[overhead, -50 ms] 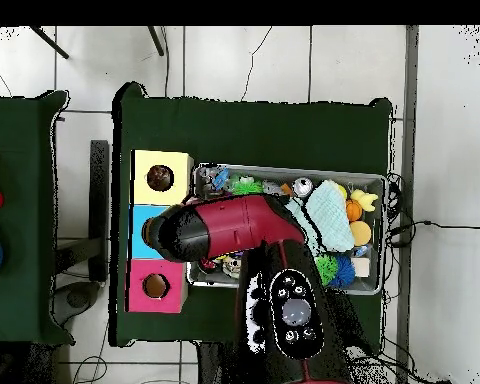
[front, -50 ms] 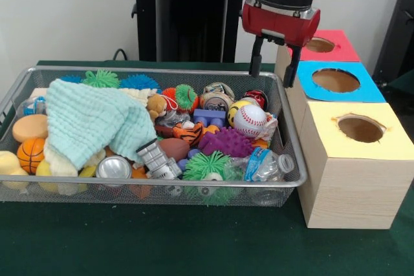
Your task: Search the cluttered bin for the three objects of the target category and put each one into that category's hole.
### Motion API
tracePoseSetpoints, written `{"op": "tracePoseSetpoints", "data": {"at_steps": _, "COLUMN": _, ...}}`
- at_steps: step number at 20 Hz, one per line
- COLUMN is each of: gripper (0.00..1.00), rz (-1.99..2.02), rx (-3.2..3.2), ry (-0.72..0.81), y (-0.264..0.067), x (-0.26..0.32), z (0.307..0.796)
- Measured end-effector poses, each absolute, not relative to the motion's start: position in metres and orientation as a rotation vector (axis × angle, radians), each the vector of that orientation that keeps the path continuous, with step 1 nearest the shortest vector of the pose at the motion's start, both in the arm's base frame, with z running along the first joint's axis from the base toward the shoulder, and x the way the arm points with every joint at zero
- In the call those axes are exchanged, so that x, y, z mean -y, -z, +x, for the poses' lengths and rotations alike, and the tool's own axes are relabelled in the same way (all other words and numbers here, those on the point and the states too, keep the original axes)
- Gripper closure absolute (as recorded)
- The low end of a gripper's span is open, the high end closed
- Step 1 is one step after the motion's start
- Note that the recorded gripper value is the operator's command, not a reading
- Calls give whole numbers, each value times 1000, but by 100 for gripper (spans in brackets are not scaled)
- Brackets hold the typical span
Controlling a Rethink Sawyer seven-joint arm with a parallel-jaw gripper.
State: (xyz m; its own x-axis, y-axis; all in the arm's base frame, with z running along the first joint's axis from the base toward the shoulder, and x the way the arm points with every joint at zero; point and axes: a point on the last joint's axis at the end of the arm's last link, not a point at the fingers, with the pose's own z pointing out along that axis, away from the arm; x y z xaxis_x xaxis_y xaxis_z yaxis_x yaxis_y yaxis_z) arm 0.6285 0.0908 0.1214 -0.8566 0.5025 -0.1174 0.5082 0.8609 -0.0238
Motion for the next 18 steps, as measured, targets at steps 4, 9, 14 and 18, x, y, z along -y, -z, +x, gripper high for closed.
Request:
{"op": "tracePoseSetpoints", "data": {"at_steps": 4, "gripper": 0, "rz": 799, "rx": -2924, "ry": 82, "y": -122, "x": -90, "z": 629}}
{"op": "tracePoseSetpoints", "data": {"at_steps": 9, "gripper": 0, "rz": 799, "rx": -2925, "ry": 84, "y": -122, "x": -89, "z": 629}}
{"op": "tracePoseSetpoints", "data": {"at_steps": 14, "gripper": 0, "rz": 794, "rx": -2942, "ry": 97, "y": -111, "x": -85, "z": 625}}
{"op": "tracePoseSetpoints", "data": {"at_steps": 18, "gripper": 0, "rz": 773, "rx": -2964, "ry": 120, "y": -95, "x": -81, "z": 620}}
